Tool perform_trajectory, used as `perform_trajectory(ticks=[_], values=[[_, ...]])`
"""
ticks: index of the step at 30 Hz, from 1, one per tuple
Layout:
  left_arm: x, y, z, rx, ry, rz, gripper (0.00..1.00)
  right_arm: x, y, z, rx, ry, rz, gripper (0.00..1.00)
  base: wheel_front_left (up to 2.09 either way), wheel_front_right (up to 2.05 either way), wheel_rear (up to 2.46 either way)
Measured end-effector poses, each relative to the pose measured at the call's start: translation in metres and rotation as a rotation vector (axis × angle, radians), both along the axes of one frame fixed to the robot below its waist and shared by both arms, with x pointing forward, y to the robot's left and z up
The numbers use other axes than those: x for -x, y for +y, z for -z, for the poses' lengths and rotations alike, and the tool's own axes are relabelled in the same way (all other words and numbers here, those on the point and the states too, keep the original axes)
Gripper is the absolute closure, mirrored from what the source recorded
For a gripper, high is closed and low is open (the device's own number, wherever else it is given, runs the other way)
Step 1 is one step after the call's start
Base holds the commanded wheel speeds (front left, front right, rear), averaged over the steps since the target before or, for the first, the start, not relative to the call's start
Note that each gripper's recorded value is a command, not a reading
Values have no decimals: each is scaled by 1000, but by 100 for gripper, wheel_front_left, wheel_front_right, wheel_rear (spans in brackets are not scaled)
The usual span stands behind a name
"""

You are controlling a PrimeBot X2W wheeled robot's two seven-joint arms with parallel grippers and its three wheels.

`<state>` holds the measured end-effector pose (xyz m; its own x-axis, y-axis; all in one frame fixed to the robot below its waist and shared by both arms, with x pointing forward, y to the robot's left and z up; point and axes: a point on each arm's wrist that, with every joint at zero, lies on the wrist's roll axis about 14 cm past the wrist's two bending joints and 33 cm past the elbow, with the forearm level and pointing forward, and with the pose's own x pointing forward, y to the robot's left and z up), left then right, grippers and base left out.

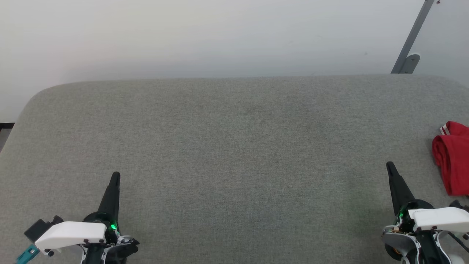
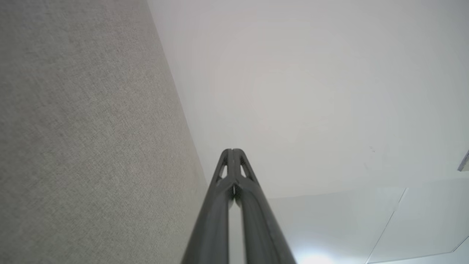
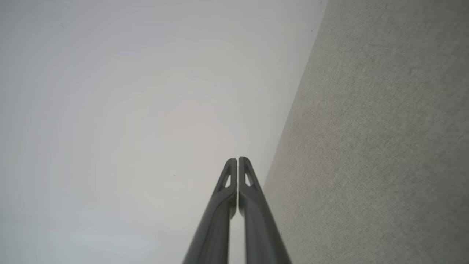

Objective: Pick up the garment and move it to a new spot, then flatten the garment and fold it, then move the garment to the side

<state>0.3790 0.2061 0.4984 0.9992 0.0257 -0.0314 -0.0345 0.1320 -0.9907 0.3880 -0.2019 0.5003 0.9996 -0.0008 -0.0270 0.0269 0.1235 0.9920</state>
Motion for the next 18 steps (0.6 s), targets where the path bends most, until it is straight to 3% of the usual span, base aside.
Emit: perform_trajectory(ticks=[18], values=[[-8, -6, -5, 127, -17, 22, 100, 1, 1, -4, -118, -18, 4, 100, 0, 0, 0]])
